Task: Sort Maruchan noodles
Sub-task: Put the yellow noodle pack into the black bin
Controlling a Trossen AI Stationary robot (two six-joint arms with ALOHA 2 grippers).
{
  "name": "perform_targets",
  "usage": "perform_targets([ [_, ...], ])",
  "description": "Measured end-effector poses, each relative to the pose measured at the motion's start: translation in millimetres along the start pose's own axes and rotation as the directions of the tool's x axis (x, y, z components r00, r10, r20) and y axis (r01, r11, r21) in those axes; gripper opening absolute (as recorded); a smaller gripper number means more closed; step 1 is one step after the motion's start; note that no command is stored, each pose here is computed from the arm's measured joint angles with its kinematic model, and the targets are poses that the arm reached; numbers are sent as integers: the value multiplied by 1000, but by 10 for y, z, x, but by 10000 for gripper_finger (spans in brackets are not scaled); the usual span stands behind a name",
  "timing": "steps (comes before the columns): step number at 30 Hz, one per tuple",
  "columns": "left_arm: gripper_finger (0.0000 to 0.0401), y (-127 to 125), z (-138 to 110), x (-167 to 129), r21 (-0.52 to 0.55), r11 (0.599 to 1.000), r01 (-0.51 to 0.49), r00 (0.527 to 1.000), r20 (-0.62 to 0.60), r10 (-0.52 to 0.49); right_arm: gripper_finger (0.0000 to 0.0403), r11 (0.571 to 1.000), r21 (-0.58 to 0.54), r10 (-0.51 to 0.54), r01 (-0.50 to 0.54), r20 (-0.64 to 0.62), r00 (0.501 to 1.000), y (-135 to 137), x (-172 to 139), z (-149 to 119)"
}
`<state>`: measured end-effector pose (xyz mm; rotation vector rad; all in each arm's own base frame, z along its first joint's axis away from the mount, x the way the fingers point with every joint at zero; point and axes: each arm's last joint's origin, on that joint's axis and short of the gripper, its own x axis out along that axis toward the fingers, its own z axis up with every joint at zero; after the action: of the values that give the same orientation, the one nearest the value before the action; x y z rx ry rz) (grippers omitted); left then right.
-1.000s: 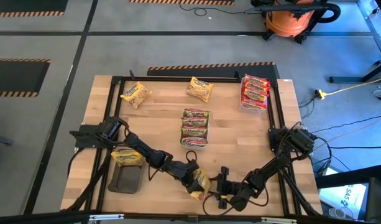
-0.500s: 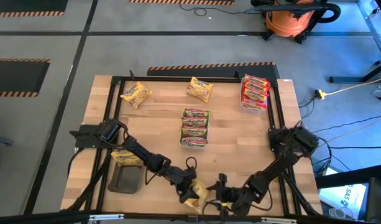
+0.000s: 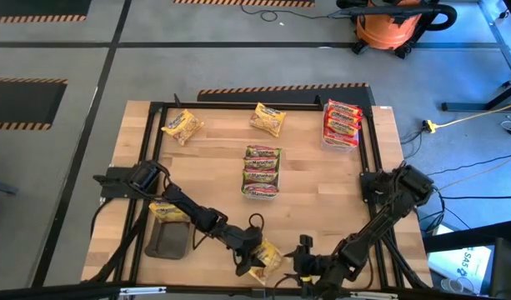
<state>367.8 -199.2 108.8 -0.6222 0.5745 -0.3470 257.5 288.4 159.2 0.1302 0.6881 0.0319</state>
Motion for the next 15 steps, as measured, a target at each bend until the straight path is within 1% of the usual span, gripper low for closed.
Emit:
perform_targets([
  [4, 145, -76, 47, -71, 70, 998, -1, 1000, -24, 3, 237, 1000, 23, -14, 15, -44, 999, 26, -57, 73],
  [7, 145, -192, 152, -185, 123, 992, -6, 1000, -29, 10, 237, 999, 30, -21, 24, -82, 996, 65, -135, 124],
  [10, 145, -284, 217, -319, 175, 983, -55, 996, -53, 65, 237, 999, 14, -30, 31, -102, 994, 125, -210, 169],
  [12, 145, -332, 226, -439, 213, 971, -111, 987, -93, 133, 237, 1000, 8, -29, 30, -81, 996, 157, -234, 203],
  [13, 145, -363, 246, -489, 219, 968, -119, 984, -104, 145, 237, 999, -1, -32, 32, -67, 997, 160, -239, 214],
  [15, 145, -436, 297, -657, 231, 959, -163, 970, -138, 198, 237, 999, -4, -35, 35, -61, 998, 160, -238, 218],
])
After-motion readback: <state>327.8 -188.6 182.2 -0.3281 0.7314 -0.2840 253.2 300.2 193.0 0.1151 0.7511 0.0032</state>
